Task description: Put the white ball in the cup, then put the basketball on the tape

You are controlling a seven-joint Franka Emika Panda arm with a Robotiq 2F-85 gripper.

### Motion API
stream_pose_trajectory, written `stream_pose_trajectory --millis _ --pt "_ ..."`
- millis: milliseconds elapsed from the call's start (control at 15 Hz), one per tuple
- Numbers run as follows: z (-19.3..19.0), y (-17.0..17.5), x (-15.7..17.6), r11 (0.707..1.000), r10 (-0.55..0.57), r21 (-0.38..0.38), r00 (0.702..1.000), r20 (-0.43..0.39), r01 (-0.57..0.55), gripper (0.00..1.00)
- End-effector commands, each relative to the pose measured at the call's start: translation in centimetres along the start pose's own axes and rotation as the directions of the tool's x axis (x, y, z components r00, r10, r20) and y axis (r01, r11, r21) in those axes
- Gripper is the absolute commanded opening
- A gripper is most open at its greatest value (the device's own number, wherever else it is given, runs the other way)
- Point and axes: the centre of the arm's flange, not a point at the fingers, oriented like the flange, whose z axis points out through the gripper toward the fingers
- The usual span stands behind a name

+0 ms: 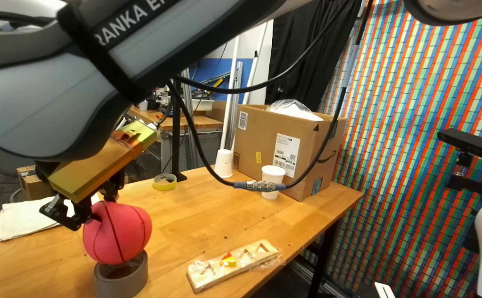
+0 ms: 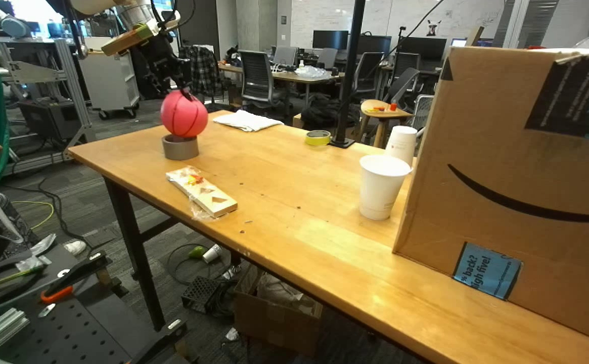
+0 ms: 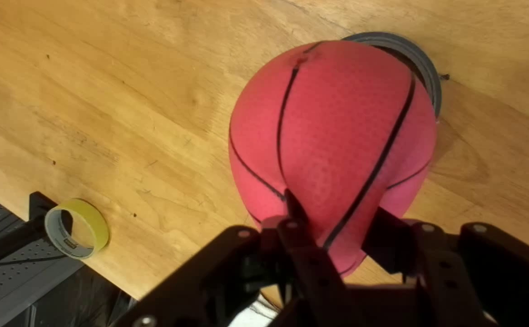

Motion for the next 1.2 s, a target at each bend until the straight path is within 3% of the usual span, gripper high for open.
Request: stream_pose_trajectory --millis 0,800,933,1133 --pt "-0.4 1.2 -0.7 1.0 0.019 0.002 1.0 -0.012 -0.019 0.28" --pt "0.4 0.5 -3.6 1.0 0.026 -0.003 1.0 -0.003 -0.026 0.31" --pt "0.5 0.4 -3.8 1.0 0.025 -0.004 1.0 0.0 -0.025 0.55" --pt "0.7 0.2 -4.0 1.0 0.028 -0.003 1.0 0.004 -0.028 0.75"
